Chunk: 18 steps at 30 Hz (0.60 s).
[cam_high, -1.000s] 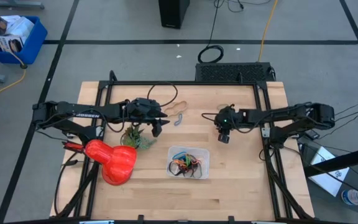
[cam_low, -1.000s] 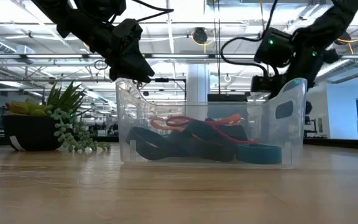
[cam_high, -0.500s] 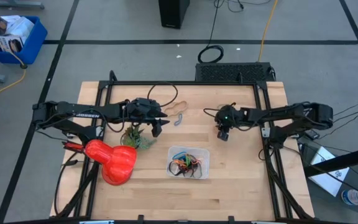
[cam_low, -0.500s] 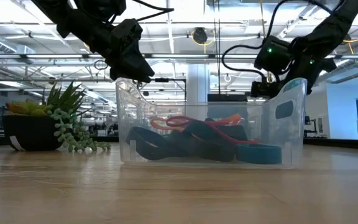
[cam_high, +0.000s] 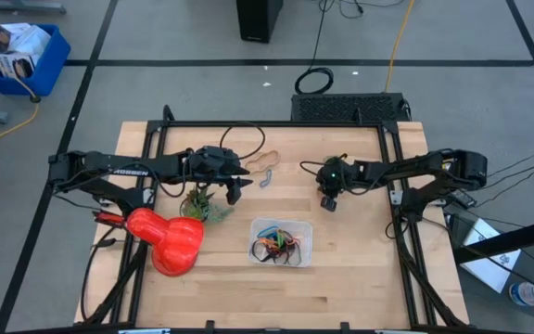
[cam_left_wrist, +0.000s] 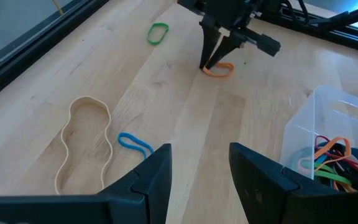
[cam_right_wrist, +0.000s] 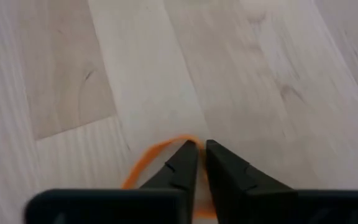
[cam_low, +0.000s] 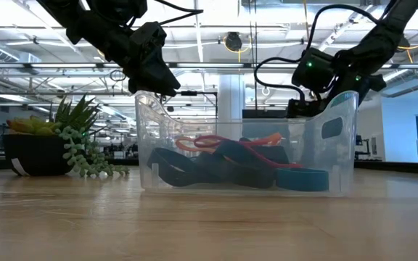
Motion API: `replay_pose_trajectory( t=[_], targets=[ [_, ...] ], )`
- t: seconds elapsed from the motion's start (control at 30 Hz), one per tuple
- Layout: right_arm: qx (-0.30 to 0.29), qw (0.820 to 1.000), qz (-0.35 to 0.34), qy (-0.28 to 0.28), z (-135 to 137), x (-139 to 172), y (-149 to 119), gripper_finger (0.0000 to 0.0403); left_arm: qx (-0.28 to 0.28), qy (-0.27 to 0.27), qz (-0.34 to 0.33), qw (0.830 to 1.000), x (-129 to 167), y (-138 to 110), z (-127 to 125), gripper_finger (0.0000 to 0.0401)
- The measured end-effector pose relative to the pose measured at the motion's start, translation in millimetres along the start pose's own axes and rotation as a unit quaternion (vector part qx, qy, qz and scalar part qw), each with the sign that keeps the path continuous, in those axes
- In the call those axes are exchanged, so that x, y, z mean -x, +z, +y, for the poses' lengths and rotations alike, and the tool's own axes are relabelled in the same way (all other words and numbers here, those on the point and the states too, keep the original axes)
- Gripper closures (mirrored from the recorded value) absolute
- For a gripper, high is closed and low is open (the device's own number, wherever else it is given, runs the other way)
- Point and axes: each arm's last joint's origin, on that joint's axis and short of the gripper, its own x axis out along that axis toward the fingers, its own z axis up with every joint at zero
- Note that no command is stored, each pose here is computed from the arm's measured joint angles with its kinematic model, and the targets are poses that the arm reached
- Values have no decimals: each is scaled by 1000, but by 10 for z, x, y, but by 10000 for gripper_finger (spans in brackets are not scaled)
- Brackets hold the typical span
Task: Pick and place rubber bands into bin
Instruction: Put the orange rubber band into the bin
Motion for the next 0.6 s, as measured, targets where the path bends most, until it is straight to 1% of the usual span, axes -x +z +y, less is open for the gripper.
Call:
replay_pose_trajectory(
  t=[0.03, 0.1, 0.3, 0.5, 0.6],
  targets=[
    [0, 1000, -2, 0, 0, 7, 4, 388, 0, 0, 0, 1000, 0, 0, 0, 233],
    [0, 1000, -6, 0, 0, 23, 10, 398, 0, 0, 0, 1000, -1, 0, 0, 233],
    [-20, 999, -40, 0, 0, 71, 60, 401, 3, 0, 0, 1000, -1, 0, 0, 233],
    [-47, 993, -105, 3, -2, 209, 178, 402, 5, 0, 0, 1000, 0, 0, 0, 233],
    [-62, 983, -172, 9, 0, 341, 291, 402, 5, 0, 0, 1000, 0, 0, 0, 233]
  ],
)
